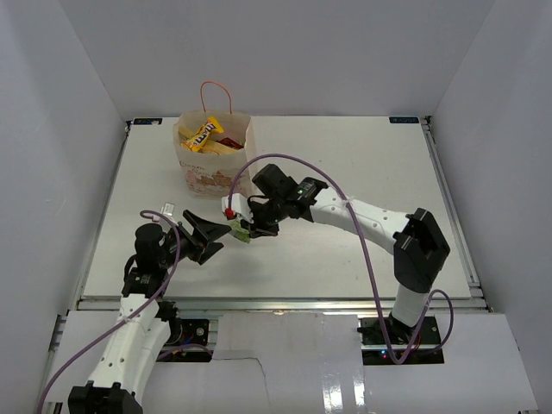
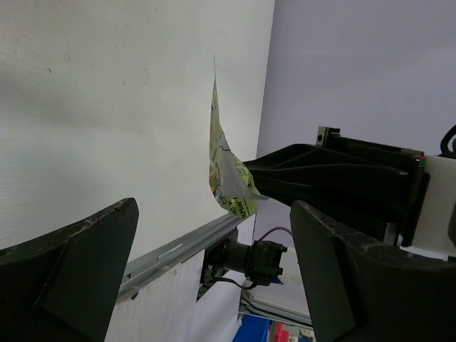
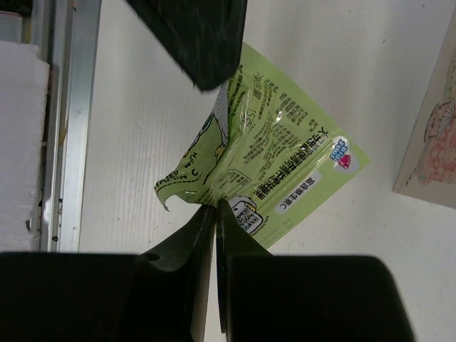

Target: Place the snacks into the paper bag

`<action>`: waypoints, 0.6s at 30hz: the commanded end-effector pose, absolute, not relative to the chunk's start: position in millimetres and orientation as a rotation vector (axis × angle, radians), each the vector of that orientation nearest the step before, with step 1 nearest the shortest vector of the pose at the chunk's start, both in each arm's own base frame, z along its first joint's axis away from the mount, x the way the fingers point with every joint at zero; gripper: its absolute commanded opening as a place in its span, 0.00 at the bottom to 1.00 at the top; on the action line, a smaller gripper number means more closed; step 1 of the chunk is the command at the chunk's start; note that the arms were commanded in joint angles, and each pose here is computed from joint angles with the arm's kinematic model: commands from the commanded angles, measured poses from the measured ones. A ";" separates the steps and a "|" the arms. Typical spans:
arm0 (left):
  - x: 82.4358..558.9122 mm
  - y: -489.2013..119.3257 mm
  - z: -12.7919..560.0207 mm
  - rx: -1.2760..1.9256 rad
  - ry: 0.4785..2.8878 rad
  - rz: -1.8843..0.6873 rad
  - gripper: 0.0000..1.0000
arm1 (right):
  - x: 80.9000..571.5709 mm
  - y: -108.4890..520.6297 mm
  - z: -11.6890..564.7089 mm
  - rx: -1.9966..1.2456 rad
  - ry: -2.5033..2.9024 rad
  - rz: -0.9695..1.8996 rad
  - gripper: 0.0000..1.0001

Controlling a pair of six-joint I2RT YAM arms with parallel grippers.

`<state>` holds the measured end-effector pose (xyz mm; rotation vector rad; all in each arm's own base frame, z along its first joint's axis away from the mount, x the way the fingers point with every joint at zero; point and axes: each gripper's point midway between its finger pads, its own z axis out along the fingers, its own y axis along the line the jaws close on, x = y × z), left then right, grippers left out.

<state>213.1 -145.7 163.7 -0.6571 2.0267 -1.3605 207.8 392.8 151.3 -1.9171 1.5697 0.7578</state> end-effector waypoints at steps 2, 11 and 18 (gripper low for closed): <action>220.1 -150.3 172.4 -0.642 2.013 -1.350 0.98 | 219.5 419.4 168.6 -1.871 1.520 0.647 0.08; 223.4 -169.8 160.5 -0.630 2.082 -1.357 0.64 | 215.8 436.9 169.8 -1.875 1.480 0.606 0.08; 234.3 -167.1 161.7 -0.617 2.077 -1.299 0.29 | 204.4 430.2 174.2 -1.894 1.461 0.648 0.08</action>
